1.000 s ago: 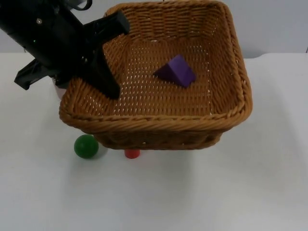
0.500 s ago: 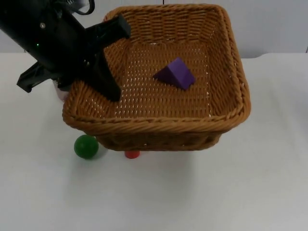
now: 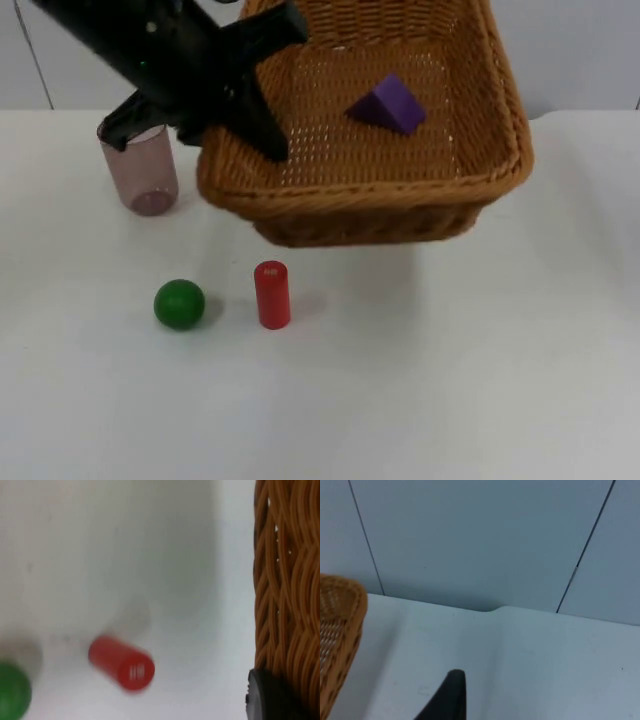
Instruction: Pick up the basket with the left hand and place the triangular block into the basket with the right hand.
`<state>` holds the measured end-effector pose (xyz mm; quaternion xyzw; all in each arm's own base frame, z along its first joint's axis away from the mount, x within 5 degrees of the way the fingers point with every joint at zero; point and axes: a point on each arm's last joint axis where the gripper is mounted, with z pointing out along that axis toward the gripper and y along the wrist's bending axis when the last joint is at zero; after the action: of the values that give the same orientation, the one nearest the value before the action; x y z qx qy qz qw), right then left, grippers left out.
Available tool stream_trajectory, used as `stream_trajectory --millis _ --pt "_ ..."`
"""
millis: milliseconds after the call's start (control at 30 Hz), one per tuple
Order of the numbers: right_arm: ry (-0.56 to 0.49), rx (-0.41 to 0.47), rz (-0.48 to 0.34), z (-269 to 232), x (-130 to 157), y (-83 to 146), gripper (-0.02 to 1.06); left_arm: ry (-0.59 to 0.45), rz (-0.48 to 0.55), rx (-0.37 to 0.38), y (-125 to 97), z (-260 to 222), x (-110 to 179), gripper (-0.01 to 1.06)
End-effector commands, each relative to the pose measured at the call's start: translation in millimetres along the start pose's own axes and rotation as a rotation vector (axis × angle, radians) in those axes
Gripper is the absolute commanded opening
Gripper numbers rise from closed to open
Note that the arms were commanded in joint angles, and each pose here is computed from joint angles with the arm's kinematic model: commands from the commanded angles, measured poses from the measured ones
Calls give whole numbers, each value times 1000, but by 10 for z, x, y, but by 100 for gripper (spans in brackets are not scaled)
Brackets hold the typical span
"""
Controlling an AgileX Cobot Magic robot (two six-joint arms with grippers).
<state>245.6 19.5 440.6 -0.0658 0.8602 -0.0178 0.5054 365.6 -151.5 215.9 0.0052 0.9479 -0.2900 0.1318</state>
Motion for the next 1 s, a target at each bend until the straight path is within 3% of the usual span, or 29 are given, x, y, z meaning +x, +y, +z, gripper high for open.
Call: stream_trajectory --millis 0,267,400,700,967 --pt "11 5 -3 -45 9 -18 105 -16 -24 42 -75 183 -190 0" --pt "59 1 -1 -47 52 -15 105 -16 -28 74 -98 623 -462 0" --pt "61 1 -1 -62 56 -15 105 -4 -44 70 17 928 -572 0" --pt "61 3 -4 -63 56 -16 105 31 -82 51 250 1344 -560 0" --pt "61 2 -7 -63 56 -16 105 -1 -46 25 355 1474 -563 0"
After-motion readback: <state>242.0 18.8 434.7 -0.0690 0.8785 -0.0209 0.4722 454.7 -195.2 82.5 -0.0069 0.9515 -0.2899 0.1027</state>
